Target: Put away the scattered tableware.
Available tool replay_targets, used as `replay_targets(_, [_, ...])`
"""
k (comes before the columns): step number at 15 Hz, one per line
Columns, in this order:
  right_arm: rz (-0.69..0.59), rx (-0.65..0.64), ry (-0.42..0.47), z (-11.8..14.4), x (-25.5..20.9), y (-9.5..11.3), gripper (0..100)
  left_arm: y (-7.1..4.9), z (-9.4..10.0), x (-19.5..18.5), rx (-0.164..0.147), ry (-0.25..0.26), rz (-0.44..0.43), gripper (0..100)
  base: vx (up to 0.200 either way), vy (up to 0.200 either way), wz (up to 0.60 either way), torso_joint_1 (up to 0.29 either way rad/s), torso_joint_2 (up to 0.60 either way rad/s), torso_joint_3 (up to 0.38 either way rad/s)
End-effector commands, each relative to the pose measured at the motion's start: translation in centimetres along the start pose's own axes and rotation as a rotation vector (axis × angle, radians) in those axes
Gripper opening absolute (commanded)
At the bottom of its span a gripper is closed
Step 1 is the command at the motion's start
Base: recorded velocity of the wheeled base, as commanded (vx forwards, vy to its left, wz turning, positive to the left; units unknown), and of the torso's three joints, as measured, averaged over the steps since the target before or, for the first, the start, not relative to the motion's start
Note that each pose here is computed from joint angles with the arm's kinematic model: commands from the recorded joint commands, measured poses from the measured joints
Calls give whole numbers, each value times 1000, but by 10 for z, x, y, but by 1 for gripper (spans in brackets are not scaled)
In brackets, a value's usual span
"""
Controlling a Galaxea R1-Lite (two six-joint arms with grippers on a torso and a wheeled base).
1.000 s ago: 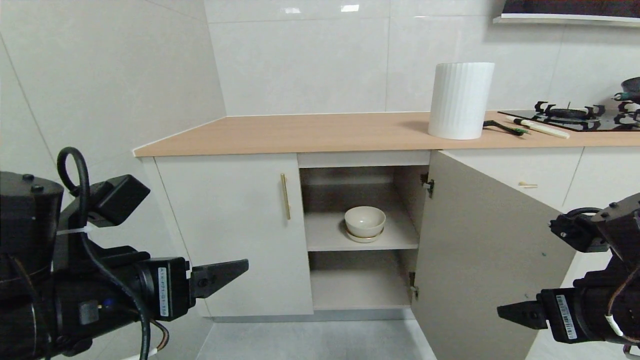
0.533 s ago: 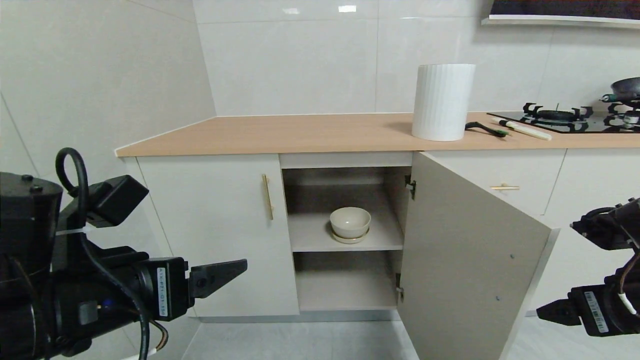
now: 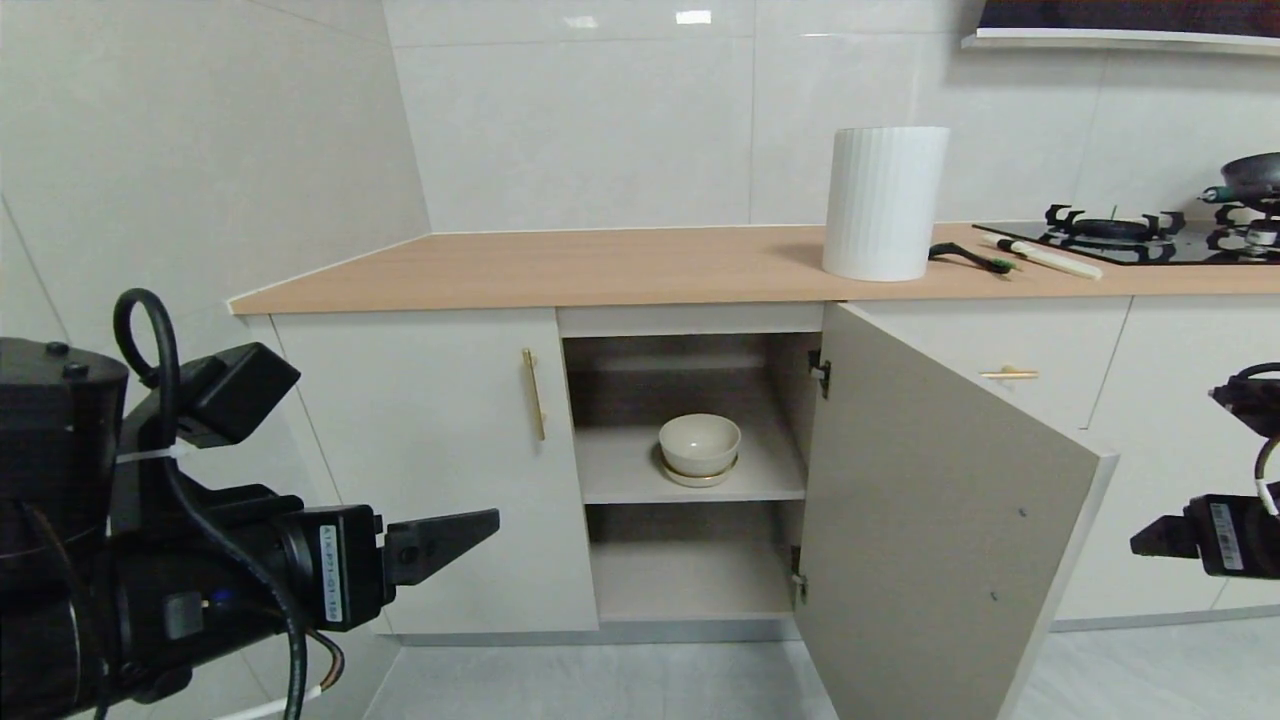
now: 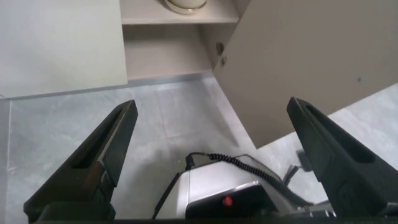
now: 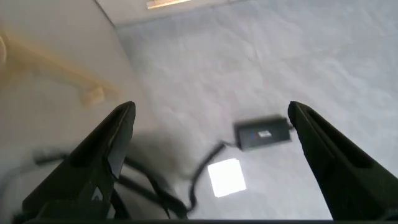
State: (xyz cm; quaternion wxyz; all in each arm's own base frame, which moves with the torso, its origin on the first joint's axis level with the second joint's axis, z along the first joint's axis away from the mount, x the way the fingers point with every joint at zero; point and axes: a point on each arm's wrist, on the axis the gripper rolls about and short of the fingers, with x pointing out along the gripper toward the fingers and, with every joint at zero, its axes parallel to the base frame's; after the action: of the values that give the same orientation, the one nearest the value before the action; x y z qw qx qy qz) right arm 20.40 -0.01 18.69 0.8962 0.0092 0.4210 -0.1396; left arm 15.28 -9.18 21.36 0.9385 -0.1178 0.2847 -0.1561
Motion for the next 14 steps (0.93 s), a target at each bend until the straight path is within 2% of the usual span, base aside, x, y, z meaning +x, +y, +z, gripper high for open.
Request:
replay_targets(1, [10,49,60,3,38,7,100,0,0,1,-2,2,1,100,0,0,0,0,0,0])
replay_targets(3, [99,105,76,6,53,14,100,0,1,1,-5,-12,-2,100,0,0,0,0,0,0])
replay_targets(5, [146,116,90,7,55,16,100,1,1,1,-6,-14,-2,100,0,0,0,0,0,0])
replay_targets(8, [213,122,113,6,62,21,100,-1,4,-1,-9,-45,-13,100,0,0,0,0,0,0])
replay_targets(11, [321,70,133,2,57,53,100,0,5,-3,-11,-59,-16,100,0,0,0,0,0,0])
replay_targets(14, [411,-43,125,-1,61,97,100,0,4,0,-11,-51,-11,100,0,0,0,0,0,0])
